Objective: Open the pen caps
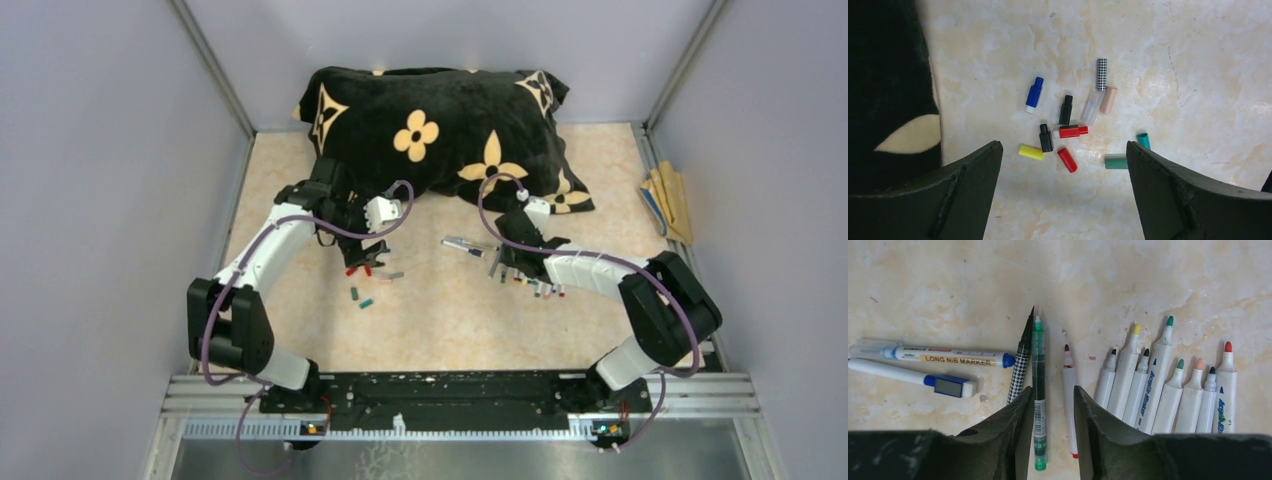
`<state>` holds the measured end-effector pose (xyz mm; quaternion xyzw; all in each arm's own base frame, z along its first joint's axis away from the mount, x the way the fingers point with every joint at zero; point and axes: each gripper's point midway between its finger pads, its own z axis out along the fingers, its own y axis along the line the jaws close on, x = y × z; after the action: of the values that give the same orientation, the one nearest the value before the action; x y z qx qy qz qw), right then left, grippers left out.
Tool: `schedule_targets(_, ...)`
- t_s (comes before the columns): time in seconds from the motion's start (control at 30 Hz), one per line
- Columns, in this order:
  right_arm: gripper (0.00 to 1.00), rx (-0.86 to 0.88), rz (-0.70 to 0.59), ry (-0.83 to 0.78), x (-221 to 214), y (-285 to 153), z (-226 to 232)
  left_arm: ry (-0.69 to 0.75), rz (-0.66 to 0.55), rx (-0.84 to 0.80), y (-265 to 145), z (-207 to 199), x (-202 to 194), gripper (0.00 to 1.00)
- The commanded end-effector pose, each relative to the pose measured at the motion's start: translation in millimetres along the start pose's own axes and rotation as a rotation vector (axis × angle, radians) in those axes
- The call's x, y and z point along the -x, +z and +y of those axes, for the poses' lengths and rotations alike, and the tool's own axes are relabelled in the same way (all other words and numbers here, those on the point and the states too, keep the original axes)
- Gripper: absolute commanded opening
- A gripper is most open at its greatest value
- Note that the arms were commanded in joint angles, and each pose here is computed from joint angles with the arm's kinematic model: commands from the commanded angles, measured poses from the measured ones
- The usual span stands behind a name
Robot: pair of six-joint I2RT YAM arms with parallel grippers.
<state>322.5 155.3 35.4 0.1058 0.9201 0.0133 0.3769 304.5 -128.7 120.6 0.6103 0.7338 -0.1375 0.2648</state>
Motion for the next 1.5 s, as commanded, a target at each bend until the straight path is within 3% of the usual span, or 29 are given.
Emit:
schedule_targets(0.0,0.35,0.061,-0.087,0.034,35,-21,11,-0.022,-0.061,-0.014,-21,-4,14,0.99)
schedule_targets(0.13,0.35,0.152,-0.125,-0.001,49,-33,25,-0.029,-0.054,0.010,-29,3,2,0.99)
schedule_targets(0.27,0.36,0.363,-0.138,-0.142,55,-40,64,-0.078,-0.055,0.019,-34,9,-9,0.99)
schedule_targets(0.47,0.35,0.587,-0.030,-0.332,35,-36,114,-0.181,-0.115,0.044,-48,26,-8,0.99)
schedule_targets(1.1,0.38,0.560,0.077,-0.408,0,6,119,-0.235,-0.152,0.059,-57,25,-10,0.99)
schedule_targets(1.3,0.36,0.554,0.081,-0.476,-15,1,126,-0.238,-0.163,0.044,-56,21,-9,0.99)
schedule_targets(1.47,0.33,0.611,0.029,-0.481,3,-19,143,-0.238,-0.169,0.024,-57,18,-6,0.99)
